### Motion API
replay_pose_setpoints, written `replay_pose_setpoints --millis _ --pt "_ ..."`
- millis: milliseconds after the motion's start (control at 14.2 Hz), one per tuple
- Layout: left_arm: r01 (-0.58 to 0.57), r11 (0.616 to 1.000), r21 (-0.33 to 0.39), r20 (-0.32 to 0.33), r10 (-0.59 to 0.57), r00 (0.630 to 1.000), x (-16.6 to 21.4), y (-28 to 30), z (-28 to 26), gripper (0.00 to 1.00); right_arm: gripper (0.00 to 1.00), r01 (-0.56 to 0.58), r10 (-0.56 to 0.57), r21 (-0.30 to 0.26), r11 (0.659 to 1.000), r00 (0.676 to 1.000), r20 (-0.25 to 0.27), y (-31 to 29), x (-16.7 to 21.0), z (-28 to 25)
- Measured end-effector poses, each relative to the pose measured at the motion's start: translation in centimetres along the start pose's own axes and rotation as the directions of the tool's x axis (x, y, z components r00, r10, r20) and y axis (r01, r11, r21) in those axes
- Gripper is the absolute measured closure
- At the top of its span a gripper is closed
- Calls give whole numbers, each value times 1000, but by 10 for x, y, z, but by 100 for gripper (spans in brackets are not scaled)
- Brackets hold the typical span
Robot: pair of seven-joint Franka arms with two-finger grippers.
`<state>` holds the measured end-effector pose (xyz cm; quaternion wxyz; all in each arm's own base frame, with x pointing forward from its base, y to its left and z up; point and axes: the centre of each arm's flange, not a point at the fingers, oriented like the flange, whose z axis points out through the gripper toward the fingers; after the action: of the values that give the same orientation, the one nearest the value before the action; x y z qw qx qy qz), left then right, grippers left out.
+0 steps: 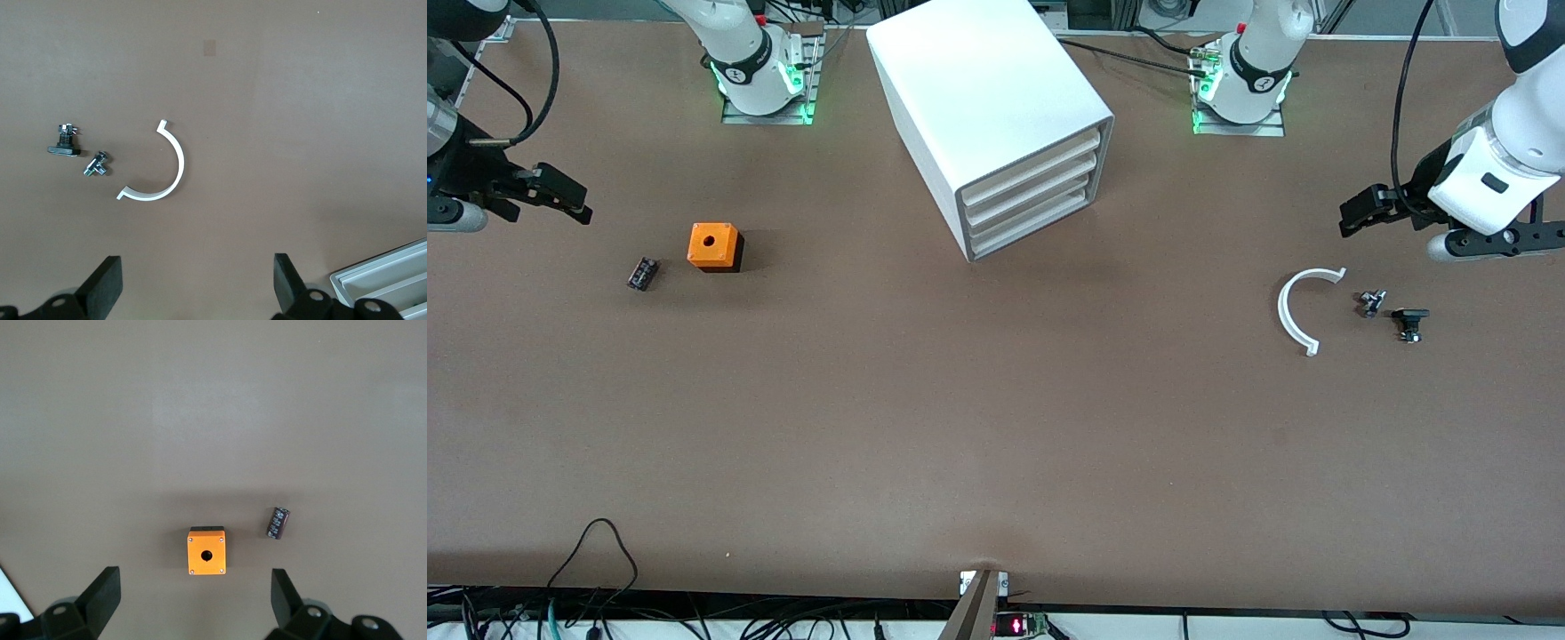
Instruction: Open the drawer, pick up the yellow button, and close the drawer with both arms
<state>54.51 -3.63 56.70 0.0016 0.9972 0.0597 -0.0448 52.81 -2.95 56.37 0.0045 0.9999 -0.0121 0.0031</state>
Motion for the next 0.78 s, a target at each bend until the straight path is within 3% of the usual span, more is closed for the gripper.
replay_pose_setpoints --millis 776 --pt "-7 1000 10 34 6 999 14 7 -4 0 0 0 0 0 1000 1000 1 0 0 1"
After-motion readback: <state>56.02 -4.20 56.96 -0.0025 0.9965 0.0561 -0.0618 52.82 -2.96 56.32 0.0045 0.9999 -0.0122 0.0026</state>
